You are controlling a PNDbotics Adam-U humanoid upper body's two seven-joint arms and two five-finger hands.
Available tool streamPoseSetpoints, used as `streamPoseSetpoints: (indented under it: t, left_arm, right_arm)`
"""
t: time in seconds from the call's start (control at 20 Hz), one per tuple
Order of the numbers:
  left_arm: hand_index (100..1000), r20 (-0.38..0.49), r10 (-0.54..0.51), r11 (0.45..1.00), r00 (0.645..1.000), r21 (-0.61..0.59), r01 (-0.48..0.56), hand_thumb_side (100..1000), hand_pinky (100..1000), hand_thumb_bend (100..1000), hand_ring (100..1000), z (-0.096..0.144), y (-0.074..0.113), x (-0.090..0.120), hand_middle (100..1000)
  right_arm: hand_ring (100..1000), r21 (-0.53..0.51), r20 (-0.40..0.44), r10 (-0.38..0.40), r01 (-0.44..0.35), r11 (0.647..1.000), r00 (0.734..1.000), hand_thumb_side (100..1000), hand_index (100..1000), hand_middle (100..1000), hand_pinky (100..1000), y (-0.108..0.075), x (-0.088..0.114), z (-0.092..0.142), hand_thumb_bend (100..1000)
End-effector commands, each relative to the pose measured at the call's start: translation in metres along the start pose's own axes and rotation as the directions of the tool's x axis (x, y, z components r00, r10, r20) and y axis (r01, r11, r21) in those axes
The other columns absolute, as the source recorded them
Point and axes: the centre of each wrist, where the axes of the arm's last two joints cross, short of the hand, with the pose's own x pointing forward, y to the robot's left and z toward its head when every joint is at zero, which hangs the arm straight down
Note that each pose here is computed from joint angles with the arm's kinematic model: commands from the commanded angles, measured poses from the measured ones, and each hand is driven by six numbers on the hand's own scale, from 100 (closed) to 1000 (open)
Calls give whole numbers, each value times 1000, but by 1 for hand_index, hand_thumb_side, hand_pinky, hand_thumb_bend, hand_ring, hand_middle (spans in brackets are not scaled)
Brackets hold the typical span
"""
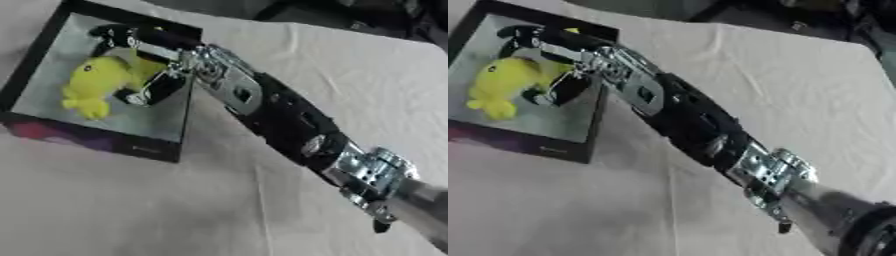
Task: Pick up objects on the table and place them in the box.
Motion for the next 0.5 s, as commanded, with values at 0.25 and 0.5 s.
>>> streamPoseSetpoints:
  t: [0.25,0.5]
  left_arm:
    - [703,13,-22,1000,1000,10,21,694,740,100,517,1,7,0,728]
    - [701,5,-33,999,999,20,33,690,741,100,517,7,13,-6,728]
  right_arm:
    - [1000,-114,-9,60,-61,992,998,370,970,1000,1000,-26,5,8,304]
    - [1000,-185,1,6,-6,983,1000,330,974,1000,1000,-41,11,16,263]
